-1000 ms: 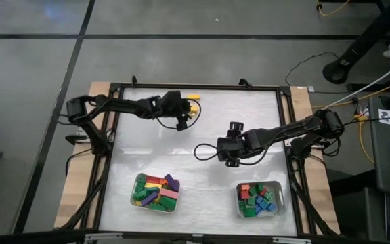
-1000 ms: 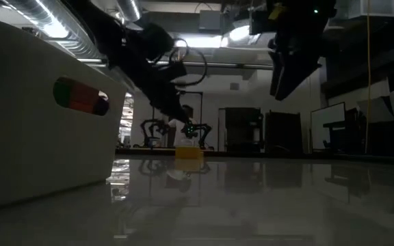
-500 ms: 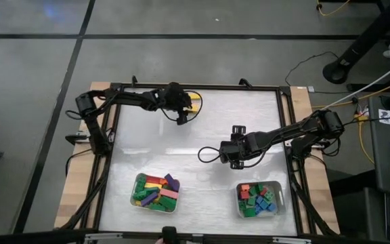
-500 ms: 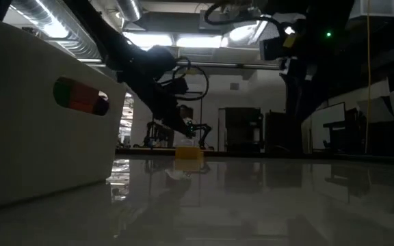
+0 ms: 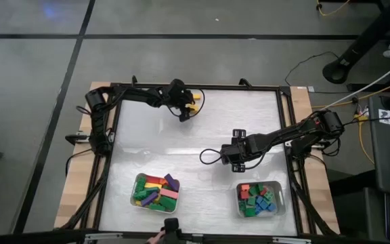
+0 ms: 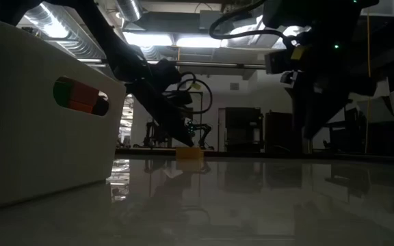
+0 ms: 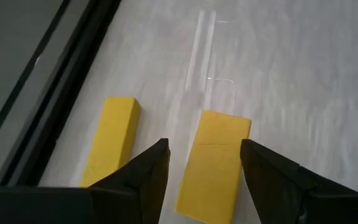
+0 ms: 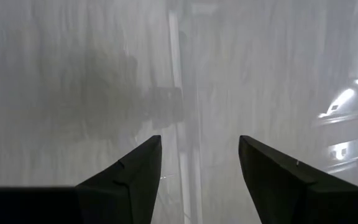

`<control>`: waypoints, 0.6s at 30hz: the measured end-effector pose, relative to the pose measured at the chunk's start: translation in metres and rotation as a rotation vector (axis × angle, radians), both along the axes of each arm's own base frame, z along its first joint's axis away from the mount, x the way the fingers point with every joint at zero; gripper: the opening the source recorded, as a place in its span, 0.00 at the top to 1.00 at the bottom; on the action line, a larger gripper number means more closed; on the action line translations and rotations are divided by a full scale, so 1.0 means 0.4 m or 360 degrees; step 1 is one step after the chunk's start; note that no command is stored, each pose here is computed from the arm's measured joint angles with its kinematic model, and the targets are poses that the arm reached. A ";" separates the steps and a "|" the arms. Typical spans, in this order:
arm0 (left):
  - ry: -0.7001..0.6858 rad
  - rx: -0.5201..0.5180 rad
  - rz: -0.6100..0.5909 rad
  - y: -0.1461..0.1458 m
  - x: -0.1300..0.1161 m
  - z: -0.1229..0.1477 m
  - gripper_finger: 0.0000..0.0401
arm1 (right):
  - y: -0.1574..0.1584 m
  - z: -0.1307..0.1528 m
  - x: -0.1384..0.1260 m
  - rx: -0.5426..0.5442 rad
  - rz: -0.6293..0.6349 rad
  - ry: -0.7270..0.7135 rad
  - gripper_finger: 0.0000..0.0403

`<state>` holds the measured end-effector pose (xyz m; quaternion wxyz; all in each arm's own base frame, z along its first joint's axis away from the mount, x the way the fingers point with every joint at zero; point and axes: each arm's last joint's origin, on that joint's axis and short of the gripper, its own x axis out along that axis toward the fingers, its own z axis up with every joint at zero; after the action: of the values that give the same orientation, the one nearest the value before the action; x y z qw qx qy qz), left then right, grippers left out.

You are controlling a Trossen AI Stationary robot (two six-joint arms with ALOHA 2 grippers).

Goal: Sort blocks by size
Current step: Put the rectangular yellow block into the white bin

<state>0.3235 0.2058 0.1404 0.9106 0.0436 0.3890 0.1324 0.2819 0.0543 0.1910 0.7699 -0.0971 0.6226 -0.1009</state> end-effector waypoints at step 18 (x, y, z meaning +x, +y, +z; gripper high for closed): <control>0.0091 -0.0171 -0.0027 0.007 -0.009 -0.053 0.54 | 0.002 0.000 0.009 0.0005 0.0056 -0.0049 0.47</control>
<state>0.3198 0.2084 0.1190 0.9012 0.0016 0.4211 0.1024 0.2855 0.0551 0.1909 0.7812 -0.1051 0.6091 -0.0878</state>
